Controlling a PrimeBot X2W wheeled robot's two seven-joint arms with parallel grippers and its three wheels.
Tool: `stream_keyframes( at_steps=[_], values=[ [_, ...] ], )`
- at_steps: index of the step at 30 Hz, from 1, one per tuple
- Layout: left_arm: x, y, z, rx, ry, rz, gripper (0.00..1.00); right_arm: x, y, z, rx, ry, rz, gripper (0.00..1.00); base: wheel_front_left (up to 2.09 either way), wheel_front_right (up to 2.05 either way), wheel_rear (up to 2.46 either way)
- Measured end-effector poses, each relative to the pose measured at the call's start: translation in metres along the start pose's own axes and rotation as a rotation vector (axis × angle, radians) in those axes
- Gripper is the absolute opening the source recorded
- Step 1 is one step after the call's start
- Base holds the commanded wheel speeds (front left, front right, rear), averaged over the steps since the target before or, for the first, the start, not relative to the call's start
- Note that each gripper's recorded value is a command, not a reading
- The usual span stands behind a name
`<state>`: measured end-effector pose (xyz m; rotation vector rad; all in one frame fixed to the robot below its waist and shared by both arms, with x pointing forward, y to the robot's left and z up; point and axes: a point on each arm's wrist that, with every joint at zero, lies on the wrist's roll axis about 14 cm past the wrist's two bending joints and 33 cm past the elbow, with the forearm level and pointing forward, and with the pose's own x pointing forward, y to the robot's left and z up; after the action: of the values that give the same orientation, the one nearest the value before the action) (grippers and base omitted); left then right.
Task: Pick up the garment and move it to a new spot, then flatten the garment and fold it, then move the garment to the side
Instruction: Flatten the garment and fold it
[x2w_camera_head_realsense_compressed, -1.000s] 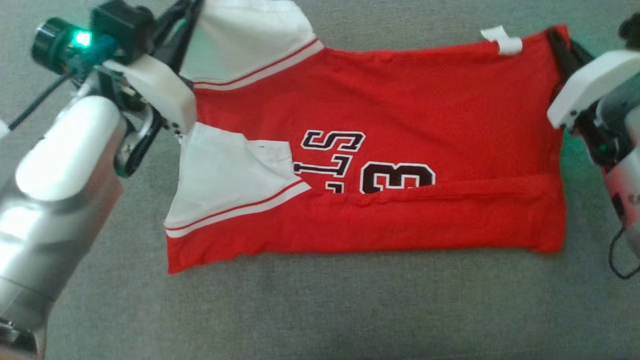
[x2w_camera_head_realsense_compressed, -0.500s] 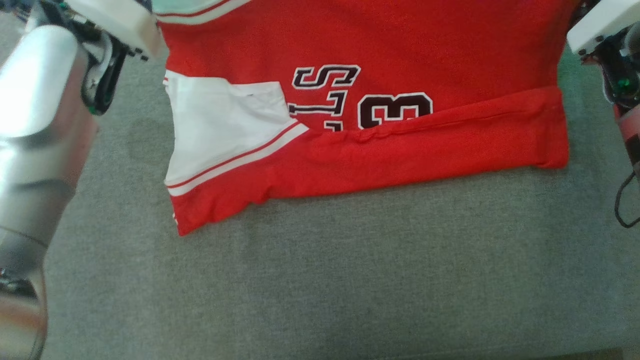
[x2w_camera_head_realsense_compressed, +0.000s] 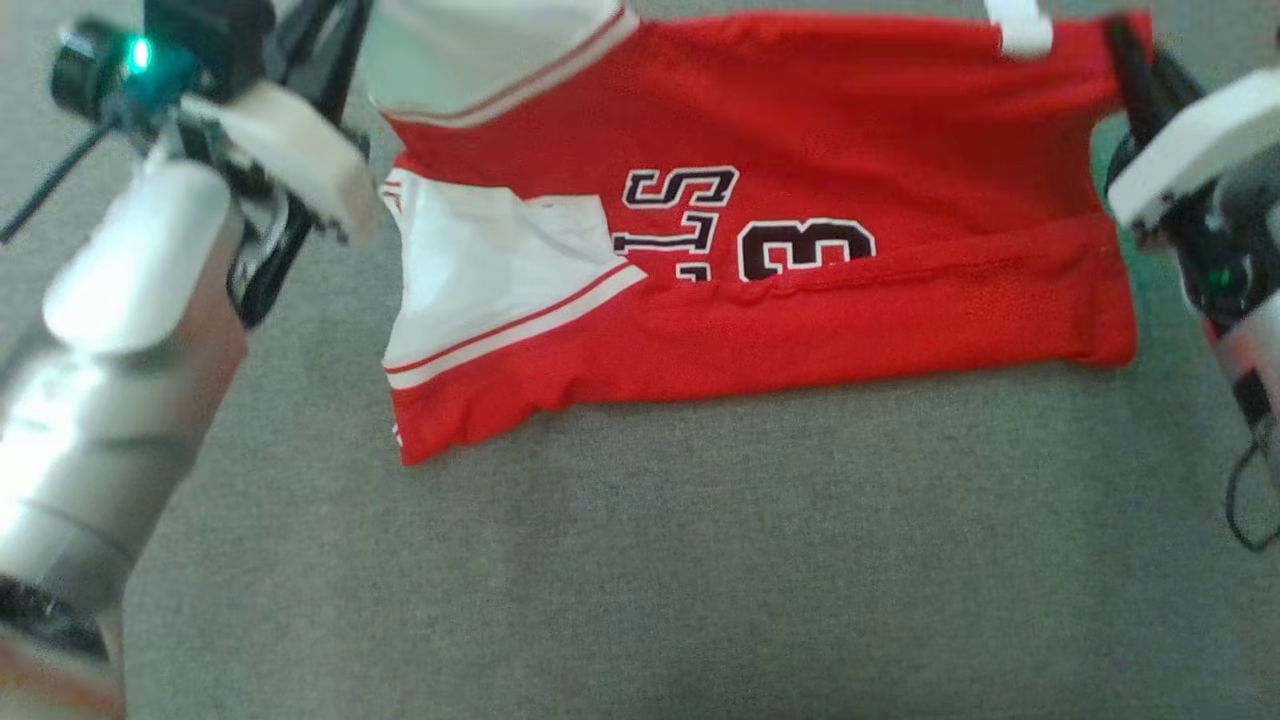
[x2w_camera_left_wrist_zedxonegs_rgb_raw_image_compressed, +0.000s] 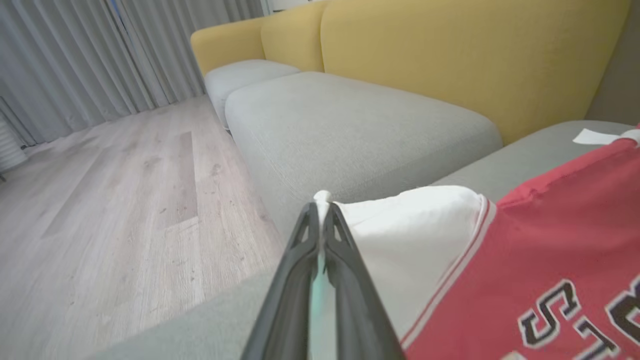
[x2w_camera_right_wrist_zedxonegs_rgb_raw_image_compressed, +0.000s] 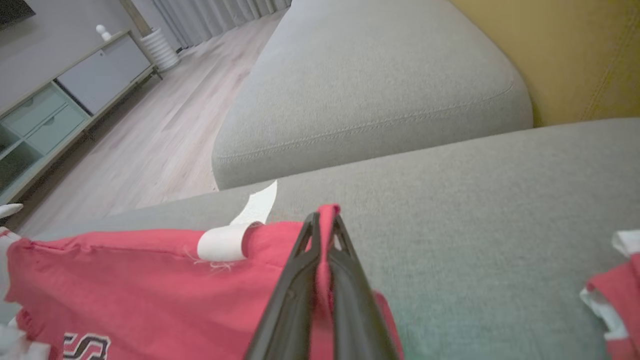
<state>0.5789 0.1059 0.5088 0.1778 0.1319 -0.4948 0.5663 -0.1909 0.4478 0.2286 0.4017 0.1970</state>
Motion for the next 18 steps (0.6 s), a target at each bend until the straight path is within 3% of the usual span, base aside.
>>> stream_keyframes(
  at_steps=[8,18],
  values=[
    [-0.054,-0.017,-0.037,-0.056,0.189,-0.054,0.0,-0.034,0.003,-0.022,0.024,0.109,0.024,0.0,0.0,0.0,0.0],
    [-0.123,-0.054,-0.081,-0.129,0.437,-0.175,0.0,-0.074,-0.002,-0.065,0.005,0.356,0.037,0.0,0.0,0.0,0.0]
  ],
)
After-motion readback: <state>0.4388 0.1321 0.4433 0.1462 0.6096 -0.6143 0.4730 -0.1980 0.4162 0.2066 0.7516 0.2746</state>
